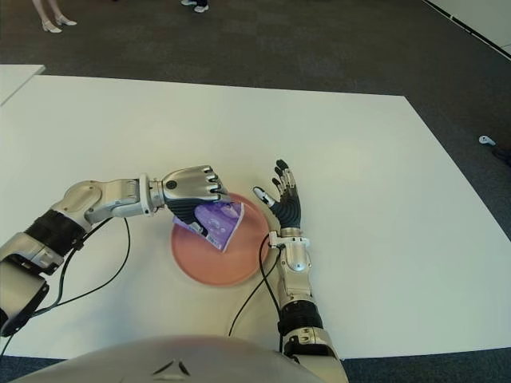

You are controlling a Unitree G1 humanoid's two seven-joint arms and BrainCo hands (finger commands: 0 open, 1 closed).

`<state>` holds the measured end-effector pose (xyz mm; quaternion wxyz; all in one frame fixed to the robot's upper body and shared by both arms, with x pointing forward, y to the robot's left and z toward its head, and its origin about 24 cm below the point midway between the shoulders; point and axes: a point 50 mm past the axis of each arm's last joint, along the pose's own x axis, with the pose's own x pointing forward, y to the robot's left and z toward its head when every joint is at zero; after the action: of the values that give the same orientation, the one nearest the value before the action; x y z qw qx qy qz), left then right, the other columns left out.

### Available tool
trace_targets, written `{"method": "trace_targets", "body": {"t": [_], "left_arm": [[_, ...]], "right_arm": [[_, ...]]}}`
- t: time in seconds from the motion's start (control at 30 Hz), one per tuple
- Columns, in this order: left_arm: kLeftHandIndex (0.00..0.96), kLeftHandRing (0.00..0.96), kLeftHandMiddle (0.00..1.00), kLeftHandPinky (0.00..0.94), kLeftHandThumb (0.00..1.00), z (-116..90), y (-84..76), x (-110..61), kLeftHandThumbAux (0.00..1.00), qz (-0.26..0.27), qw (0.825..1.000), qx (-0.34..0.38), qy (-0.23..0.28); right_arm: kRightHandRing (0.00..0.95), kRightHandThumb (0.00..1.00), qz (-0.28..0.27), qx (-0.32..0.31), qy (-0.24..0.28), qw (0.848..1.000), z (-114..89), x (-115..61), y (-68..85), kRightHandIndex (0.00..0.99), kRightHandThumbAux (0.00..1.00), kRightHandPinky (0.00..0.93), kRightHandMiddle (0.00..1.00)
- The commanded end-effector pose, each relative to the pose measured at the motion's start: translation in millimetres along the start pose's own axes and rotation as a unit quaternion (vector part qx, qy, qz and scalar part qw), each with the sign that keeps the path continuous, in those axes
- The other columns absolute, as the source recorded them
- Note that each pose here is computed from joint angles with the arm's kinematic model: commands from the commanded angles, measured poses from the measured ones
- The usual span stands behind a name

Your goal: Put the tissue paper into the plate.

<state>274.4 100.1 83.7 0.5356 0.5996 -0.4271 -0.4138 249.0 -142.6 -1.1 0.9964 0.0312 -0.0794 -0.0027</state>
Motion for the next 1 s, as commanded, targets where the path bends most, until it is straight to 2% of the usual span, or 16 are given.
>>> {"method": "trace_targets", "body": {"t": [0.03,0.17,0.27,0.4,0.43,0.47,0.53,0.63,0.67,0.7,0.73,0.83,1.0], "left_arm": [[0.442,0.824,0.818,0.781,0.744,4.7,-10.4,-2.0,0.700,-0.025,1.000,0.000,-0.006],[0.442,0.818,0.813,0.776,0.743,5.5,-10.8,-2.4,0.700,-0.024,1.000,-0.006,-0.005],[0.442,0.821,0.816,0.809,0.743,6.9,-11.6,-2.9,0.700,-0.024,0.999,-0.030,-0.002],[0.442,0.822,0.818,0.807,0.742,7.4,-8.6,-3.2,0.700,-0.031,0.996,-0.087,0.004],[0.442,0.821,0.817,0.801,0.742,8.5,-7.9,-2.8,0.700,-0.019,0.995,-0.097,0.006],[0.442,0.807,0.806,0.780,0.740,10.0,-7.4,-2.4,0.700,0.000,0.995,-0.100,0.006],[0.437,0.710,0.733,0.659,0.727,11.8,-6.7,-2.0,0.702,0.022,0.994,-0.103,0.006],[0.435,0.664,0.699,0.602,0.721,12.3,-6.9,-1.9,0.704,0.021,0.995,-0.097,0.001],[0.391,0.564,0.599,0.519,0.629,12.5,-7.5,-1.7,0.683,0.003,0.996,-0.085,-0.007],[0.255,0.361,0.386,0.332,0.465,12.5,-8.0,-1.6,0.622,-0.010,0.997,-0.076,-0.013],[0.167,0.231,0.249,0.212,0.359,12.5,-8.7,-1.5,0.582,-0.029,0.997,-0.065,-0.021],[0.054,0.075,0.081,0.069,0.170,12.5,-9.7,-1.5,0.475,-0.050,0.997,-0.049,-0.030],[0.009,0.012,0.013,0.011,0.060,12.9,-8.1,-1.9,0.400,-0.048,0.998,-0.011,-0.033]], "right_arm": [[0.005,0.117,-0.028,0.023,0.078,0.996,-31.4,-32.5,-3.8,0.005,0.683,0.018,0.023],[0.005,0.118,-0.028,0.022,0.078,0.996,-31.4,-32.7,-4.0,0.005,0.682,0.011,0.023],[0.003,0.123,-0.027,0.020,0.077,0.996,-31.6,-32.9,-4.4,0.004,0.689,0.007,0.021],[0.000,0.130,-0.026,0.022,0.076,0.997,-31.6,-32.6,-4.5,0.004,0.698,0.007,0.019],[0.000,0.131,-0.026,0.021,0.076,0.997,-31.6,-32.4,-4.5,0.004,0.700,0.007,0.018],[0.000,0.131,-0.025,0.020,0.075,0.997,-31.5,-32.2,-4.6,0.004,0.702,0.007,0.018],[0.000,0.133,-0.024,0.019,0.074,0.997,-31.4,-32.0,-4.7,0.005,0.709,0.007,0.016],[0.000,0.134,-0.023,0.018,0.073,0.997,-31.3,-31.9,-4.8,0.005,0.713,0.007,0.015],[0.000,0.134,-0.023,0.017,0.073,0.997,-31.2,-31.8,-4.7,0.006,0.714,0.007,0.014],[0.000,0.133,-0.022,0.017,0.073,0.997,-31.1,-31.8,-4.6,0.008,0.715,0.008,0.012],[0.000,0.133,-0.022,0.016,0.072,0.997,-31.0,-31.7,-4.5,0.009,0.716,0.008,0.011],[0.000,0.130,-0.020,0.014,0.072,0.997,-31.0,-31.8,-4.5,0.011,0.720,0.007,0.010],[0.000,0.127,-0.016,0.009,0.075,0.997,-32.2,-33.8,-6.2,0.009,0.723,0.001,0.006]]}}
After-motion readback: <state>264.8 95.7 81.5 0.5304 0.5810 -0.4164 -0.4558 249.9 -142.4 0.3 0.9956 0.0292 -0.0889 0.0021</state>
